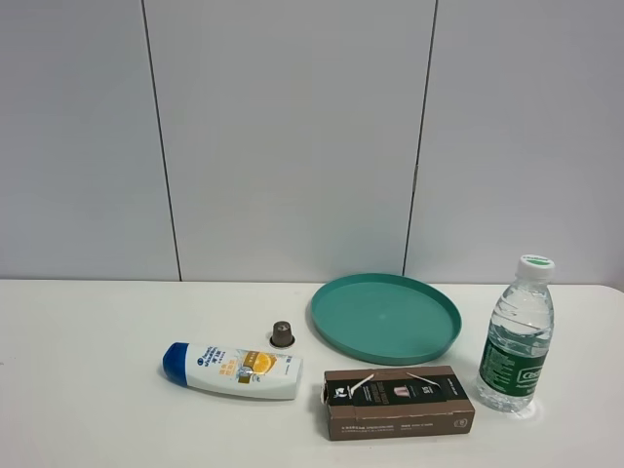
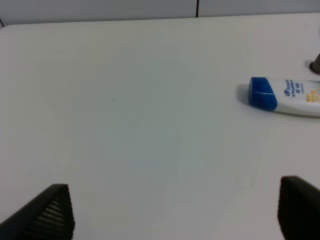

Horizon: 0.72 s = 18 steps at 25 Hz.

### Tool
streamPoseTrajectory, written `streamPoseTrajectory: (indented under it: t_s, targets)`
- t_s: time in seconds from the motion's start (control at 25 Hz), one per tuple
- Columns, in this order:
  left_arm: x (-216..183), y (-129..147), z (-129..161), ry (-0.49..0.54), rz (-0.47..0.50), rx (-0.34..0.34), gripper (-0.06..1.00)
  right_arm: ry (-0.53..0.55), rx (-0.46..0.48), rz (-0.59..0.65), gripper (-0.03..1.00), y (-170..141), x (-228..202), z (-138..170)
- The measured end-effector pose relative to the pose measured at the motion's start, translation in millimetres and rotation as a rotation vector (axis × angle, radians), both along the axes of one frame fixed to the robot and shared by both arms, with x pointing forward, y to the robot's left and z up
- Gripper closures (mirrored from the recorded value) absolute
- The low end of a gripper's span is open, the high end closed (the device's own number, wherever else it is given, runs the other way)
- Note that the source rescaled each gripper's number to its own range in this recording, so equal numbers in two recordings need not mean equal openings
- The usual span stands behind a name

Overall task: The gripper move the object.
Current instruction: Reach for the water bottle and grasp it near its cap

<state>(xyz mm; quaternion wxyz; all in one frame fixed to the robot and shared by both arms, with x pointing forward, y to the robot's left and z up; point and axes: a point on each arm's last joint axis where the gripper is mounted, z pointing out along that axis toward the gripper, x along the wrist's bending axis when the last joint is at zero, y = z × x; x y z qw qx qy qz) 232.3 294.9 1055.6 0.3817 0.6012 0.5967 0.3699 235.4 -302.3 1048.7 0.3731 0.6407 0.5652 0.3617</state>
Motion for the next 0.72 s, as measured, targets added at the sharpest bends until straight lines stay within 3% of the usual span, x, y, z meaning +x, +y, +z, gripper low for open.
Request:
streamPoseTrajectory:
  t_s: [0.72]
  targets:
    - [0.0, 0.0, 0.0, 0.000, 0.000, 0.000, -0.06, 0.000, 0.000, 0.000, 0.18, 0.0, 0.0, 0.0]
